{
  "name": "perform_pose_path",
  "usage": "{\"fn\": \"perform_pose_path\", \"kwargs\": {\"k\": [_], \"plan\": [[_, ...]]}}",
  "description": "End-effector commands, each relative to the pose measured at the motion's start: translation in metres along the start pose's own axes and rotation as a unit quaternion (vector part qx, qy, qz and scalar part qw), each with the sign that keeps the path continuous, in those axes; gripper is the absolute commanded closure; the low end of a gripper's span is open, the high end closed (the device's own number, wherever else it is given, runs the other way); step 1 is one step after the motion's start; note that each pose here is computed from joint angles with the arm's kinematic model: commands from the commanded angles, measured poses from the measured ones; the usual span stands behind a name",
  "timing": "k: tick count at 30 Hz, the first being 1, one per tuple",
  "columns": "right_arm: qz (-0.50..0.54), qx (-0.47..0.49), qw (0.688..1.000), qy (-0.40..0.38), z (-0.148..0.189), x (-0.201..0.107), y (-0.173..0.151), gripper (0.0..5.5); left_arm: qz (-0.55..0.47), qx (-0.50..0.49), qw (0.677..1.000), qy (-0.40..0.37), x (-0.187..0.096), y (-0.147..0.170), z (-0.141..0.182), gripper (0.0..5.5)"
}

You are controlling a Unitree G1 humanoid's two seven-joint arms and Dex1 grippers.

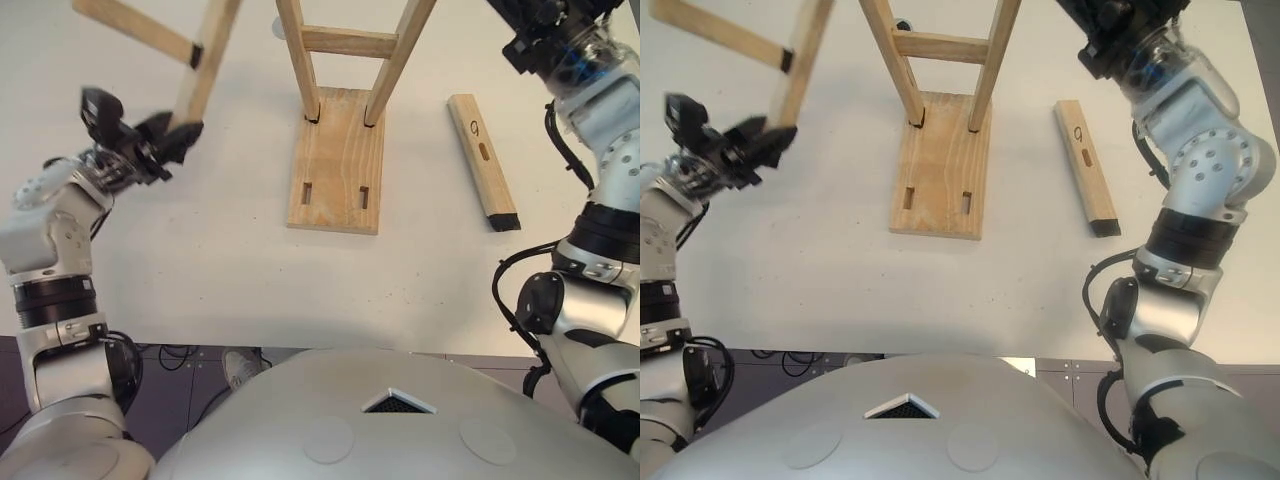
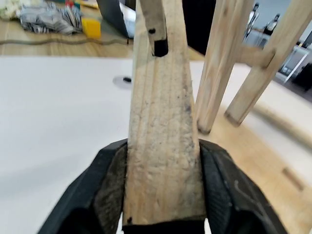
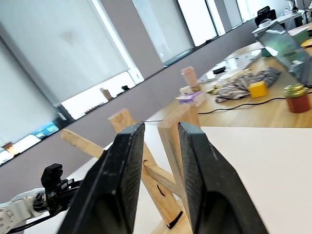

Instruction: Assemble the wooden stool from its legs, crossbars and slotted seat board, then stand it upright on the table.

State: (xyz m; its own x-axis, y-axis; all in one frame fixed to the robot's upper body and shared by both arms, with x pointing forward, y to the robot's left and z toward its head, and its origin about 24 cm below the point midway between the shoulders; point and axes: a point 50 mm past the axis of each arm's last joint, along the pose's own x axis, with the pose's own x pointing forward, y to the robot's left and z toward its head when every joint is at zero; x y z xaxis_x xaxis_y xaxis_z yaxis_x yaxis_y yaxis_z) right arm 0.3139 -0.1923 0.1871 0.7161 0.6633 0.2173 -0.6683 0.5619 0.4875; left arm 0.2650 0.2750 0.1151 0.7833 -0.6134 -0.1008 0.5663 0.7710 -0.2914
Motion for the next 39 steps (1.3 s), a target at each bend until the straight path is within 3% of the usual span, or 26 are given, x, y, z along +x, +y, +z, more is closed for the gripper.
{"fn": "perform_pose_path", "kwargs": {"k": [1,6,12,25,30,39], "plan": [[0.084,0.046,0.995,-0.01,0.029,0.006,0.013,3.61,-0.05,-0.001,0.996,-0.067,0.009,-0.018,0.036,3.49],[0.218,0.089,0.971,0.036,0.025,0.01,0.042,2.75,-0.161,0.009,0.978,-0.132,0.018,-0.059,0.084,3.49],[0.232,0.134,0.963,0.029,0.029,0.018,0.045,1.73,-0.277,0.02,0.957,-0.09,0.026,-0.103,0.089,3.49],[0.271,0.167,0.948,0.008,0.034,0.024,0.055,1.71,-0.347,-0.024,0.937,-0.043,0.06,-0.135,0.052,3.49],[0.305,0.189,0.934,-0.007,0.038,0.018,0.059,1.71,-0.341,-0.024,0.939,-0.041,0.059,-0.132,0.051,3.49],[0.293,0.204,0.934,0.002,0.029,0.02,0.054,1.84,-0.357,-0.026,0.934,-0.001,0.06,-0.139,0.032,3.49]]}}
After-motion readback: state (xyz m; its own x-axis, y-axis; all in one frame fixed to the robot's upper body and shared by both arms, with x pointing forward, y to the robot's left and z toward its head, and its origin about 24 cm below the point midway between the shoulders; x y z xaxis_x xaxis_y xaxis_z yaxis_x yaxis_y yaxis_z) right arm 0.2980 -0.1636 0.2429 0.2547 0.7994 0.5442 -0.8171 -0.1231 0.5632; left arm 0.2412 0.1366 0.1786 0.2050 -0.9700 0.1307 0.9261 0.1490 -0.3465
